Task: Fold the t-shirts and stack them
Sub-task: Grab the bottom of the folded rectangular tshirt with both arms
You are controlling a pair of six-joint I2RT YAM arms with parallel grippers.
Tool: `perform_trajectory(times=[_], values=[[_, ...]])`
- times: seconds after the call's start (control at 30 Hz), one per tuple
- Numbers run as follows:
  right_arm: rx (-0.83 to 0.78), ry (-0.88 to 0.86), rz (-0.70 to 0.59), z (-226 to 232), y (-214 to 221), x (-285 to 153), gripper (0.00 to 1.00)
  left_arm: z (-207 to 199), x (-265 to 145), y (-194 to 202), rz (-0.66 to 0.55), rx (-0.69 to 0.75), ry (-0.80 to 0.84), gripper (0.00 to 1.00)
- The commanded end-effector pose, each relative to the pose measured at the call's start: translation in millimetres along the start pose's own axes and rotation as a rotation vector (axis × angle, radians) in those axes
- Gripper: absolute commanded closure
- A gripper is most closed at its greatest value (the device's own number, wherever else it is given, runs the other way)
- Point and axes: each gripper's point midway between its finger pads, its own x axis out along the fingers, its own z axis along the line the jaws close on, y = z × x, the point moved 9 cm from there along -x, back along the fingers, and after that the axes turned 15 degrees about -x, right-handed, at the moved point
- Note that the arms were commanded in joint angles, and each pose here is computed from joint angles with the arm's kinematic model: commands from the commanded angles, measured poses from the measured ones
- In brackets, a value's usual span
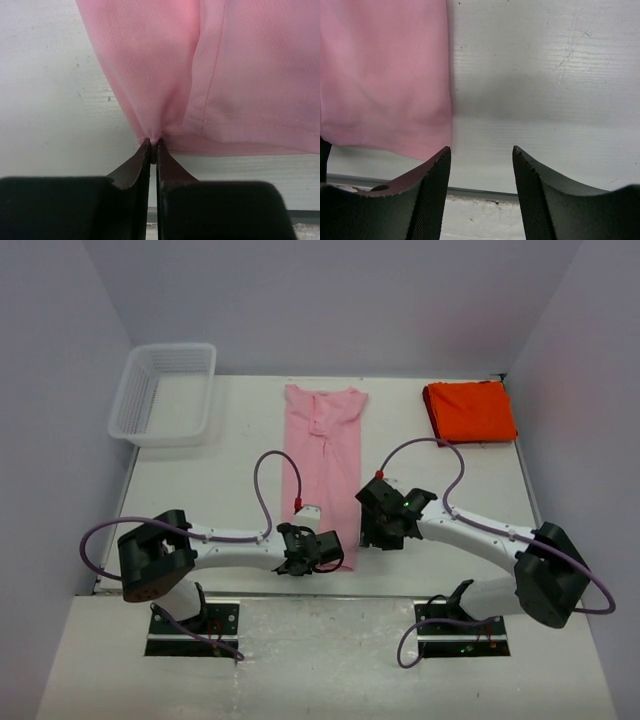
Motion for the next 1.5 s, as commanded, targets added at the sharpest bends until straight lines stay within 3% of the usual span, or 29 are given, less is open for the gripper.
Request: perform_trajectory(times=[0.0, 0.9, 1.47], values=[[-0.010, -0.015, 0.007, 4, -3, 4, 0.46, 10, 3, -1, -0.028, -0.027, -0.038, 0.96], [-0.147, -0.091, 0.084, 62, -8, 21, 0.47, 2, -4, -6, -0.023, -0.017, 0.012, 0.97], [-0.200, -0.061, 0.106, 79, -11, 17, 0.55, 3, 0, -2, -0.019, -0.019, 0.026, 0.96]])
